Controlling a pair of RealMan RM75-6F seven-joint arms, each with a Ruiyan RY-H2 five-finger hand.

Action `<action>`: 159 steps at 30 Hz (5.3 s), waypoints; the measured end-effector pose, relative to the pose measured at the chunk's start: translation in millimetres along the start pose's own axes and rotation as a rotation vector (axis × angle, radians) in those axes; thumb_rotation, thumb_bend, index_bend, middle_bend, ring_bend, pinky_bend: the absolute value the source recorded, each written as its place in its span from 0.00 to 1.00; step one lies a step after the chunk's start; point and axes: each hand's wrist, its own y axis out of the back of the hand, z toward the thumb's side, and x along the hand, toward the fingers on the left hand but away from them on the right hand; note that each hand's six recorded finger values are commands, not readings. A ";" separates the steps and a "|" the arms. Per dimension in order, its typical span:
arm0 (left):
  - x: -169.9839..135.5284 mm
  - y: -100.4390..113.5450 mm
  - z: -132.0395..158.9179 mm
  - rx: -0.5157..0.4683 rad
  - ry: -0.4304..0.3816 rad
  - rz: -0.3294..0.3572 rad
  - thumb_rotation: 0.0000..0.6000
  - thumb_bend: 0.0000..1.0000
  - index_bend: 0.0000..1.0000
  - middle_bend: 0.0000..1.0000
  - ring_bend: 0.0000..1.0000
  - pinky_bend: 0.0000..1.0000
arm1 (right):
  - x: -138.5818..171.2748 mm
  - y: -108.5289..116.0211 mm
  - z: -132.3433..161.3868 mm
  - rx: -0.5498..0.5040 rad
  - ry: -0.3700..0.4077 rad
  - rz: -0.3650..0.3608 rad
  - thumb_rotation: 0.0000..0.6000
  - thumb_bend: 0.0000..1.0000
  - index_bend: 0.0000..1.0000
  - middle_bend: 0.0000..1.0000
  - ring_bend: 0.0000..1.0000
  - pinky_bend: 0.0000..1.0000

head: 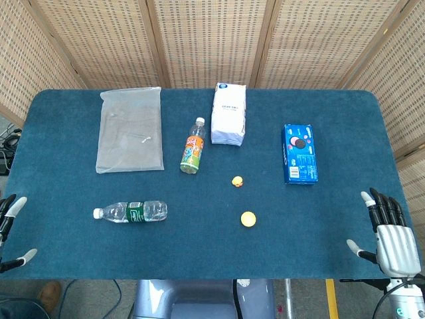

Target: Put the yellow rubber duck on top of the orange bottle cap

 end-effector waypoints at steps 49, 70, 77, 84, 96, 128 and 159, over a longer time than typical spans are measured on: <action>35.1 -31.3 0.8 0.049 0.035 -0.059 1.00 0.04 0.00 0.00 0.00 0.00 | -195.1 -148.1 198.0 0.014 0.277 0.346 1.00 0.15 0.39 0.00 0.00 0.00; 43.6 -36.8 -6.9 0.043 0.068 -0.087 1.00 0.04 0.00 0.00 0.00 0.00 | -216.9 -190.7 211.8 0.058 0.208 0.366 1.00 0.23 0.42 0.00 0.00 0.00; 44.7 -38.0 -7.7 0.045 0.071 -0.092 1.00 0.04 0.00 0.00 0.00 0.00 | -219.9 -195.0 215.5 0.045 0.194 0.370 1.00 0.24 0.43 0.00 0.00 0.00; 44.5 -37.8 -7.7 0.045 0.070 -0.091 1.00 0.04 0.00 0.00 0.00 0.00 | -220.7 -199.3 215.7 0.050 0.184 0.373 1.00 0.24 0.54 0.00 0.00 0.00; 44.0 -39.4 -6.2 0.047 0.063 -0.098 1.00 0.04 0.00 0.00 0.00 0.00 | -218.2 -190.2 215.5 0.039 0.185 0.355 1.00 0.26 0.58 0.00 0.00 0.00; 40.6 -45.6 -3.7 0.046 0.044 -0.121 1.00 0.04 0.00 0.00 0.00 0.00 | -110.5 -146.8 202.9 0.081 0.417 0.392 1.00 0.26 0.58 0.00 0.00 0.00; 40.6 -44.7 -3.1 0.049 0.046 -0.117 1.00 0.04 0.00 0.00 0.00 0.00 | -113.6 -154.3 190.5 0.131 0.403 0.408 1.00 0.00 0.12 0.00 0.00 0.00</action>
